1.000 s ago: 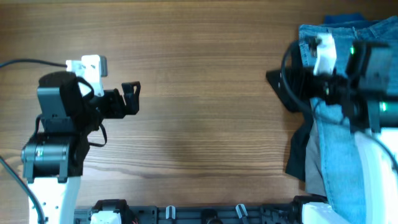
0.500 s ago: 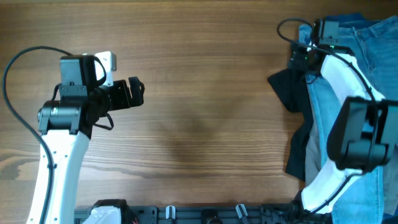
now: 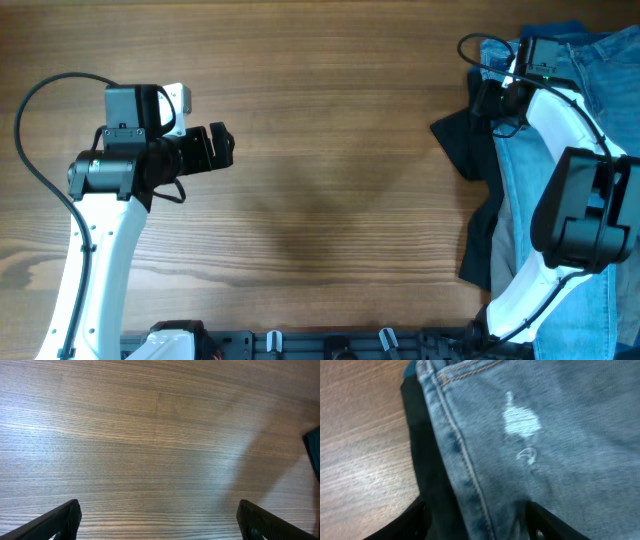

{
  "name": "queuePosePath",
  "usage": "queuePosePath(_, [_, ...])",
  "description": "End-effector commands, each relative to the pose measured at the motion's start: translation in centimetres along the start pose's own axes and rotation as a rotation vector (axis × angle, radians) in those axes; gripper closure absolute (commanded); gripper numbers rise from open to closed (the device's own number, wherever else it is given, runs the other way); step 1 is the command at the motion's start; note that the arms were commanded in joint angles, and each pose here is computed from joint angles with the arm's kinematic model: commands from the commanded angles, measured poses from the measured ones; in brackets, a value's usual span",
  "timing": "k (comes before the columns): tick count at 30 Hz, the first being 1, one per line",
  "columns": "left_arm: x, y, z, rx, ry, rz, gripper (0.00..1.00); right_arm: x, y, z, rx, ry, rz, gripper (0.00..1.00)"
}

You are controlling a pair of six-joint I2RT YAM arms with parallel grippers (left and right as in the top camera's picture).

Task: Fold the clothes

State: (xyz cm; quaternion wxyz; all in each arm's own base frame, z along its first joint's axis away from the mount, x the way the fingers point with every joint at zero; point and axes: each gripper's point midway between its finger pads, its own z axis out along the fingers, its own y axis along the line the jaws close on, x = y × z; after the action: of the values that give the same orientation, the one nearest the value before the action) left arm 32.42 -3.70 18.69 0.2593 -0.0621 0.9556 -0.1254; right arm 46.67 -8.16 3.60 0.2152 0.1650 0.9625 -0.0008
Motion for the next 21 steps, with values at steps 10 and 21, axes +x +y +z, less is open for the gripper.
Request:
queuePosePath(10, [-0.6, -0.1, -0.2, -0.005, -0.016, -0.008, 0.00, 1.3, -1.2, 1.0, 0.091, 0.036, -0.061, 0.51])
queuePosePath(21, [-0.7, -0.1, -0.2, -0.004, -0.020, -0.007, 0.00, -5.0, -2.4, -5.0, 0.112, -0.135, 0.020, 0.96])
